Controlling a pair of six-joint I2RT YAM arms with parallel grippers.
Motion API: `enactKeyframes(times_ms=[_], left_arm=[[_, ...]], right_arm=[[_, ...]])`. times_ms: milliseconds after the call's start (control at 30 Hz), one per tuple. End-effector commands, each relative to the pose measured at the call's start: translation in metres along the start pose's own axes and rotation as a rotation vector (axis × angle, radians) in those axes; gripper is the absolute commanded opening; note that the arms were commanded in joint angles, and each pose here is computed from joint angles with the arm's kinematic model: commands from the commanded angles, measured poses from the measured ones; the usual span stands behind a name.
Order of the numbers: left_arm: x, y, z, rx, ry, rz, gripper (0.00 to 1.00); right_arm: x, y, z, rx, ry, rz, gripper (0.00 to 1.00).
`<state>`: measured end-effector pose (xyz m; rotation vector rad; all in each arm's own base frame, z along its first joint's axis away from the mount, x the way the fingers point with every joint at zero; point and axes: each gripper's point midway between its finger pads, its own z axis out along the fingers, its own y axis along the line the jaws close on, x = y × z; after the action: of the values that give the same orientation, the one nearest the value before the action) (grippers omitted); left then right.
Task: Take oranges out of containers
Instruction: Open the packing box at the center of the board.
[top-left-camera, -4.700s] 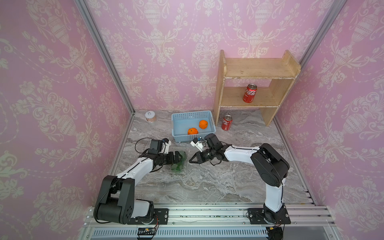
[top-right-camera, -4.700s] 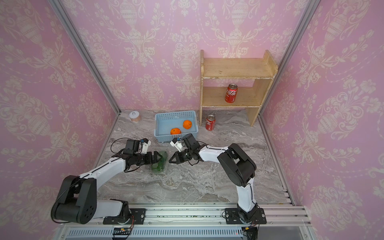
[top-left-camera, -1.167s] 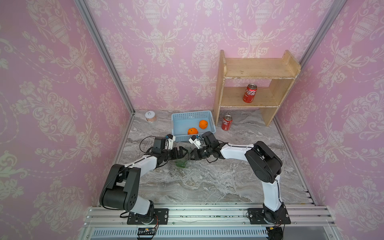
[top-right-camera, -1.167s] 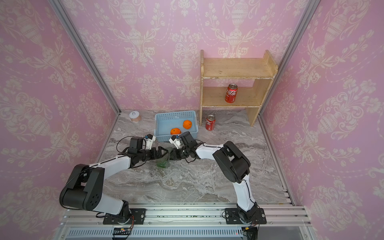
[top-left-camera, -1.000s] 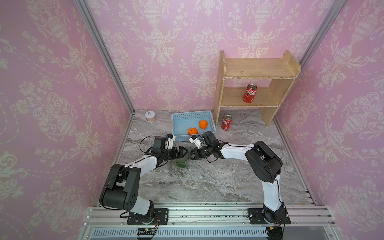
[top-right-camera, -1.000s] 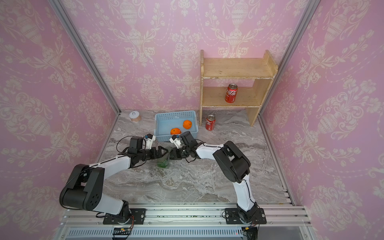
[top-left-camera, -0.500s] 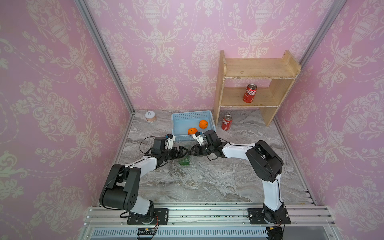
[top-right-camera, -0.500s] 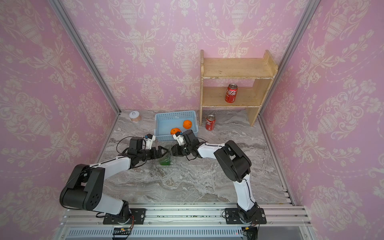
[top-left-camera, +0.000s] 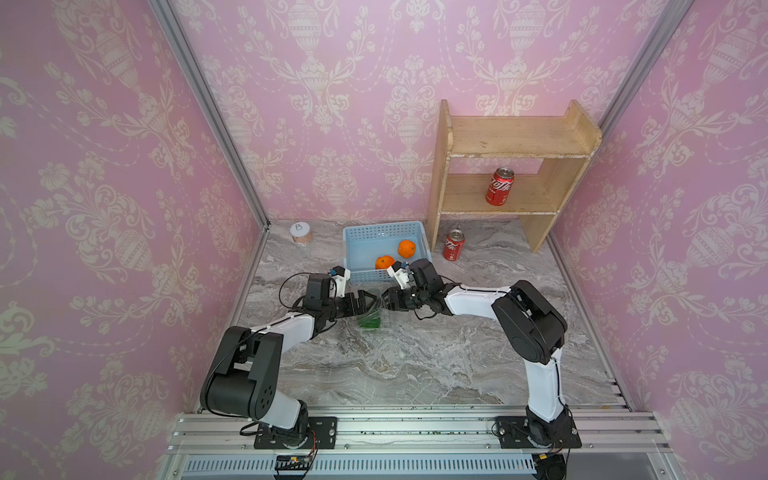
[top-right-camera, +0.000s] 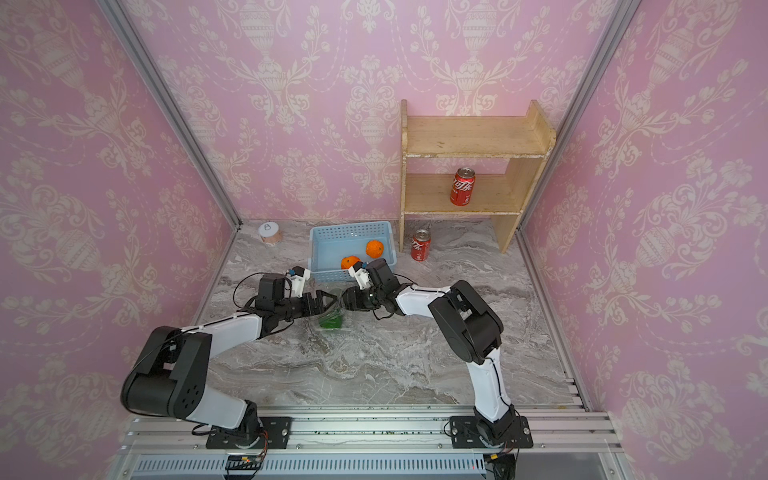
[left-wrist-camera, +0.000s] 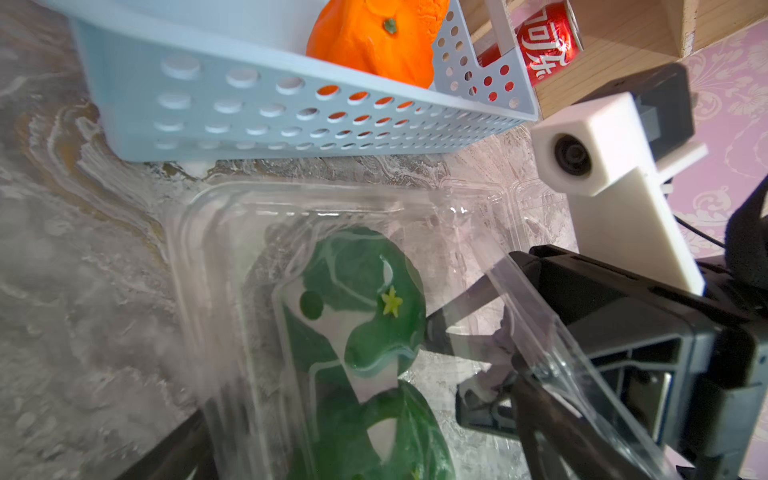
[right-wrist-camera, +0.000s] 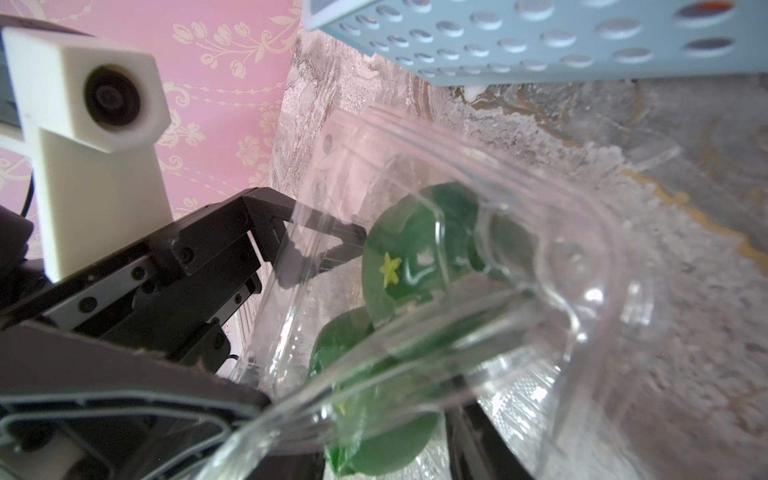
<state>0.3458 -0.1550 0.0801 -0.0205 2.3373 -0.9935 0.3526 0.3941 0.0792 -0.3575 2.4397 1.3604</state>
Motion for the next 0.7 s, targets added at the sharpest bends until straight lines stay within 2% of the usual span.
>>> enactKeyframes(times_ms=[0,667], left_arm=[[0.0226,-0.0038,0.0060,0.051,0.072,-0.024,0.99],[0.0147,-0.0117,0.0065,0.111,0.006,-0.010,0.99]], right_arm=[[-0.0048,0.0143,-0.0006,-0.026,-0.029,-0.050,0.48],[-0.0051,0.0138,0.0041,-0.027,-0.028,-0.059,0.61]])
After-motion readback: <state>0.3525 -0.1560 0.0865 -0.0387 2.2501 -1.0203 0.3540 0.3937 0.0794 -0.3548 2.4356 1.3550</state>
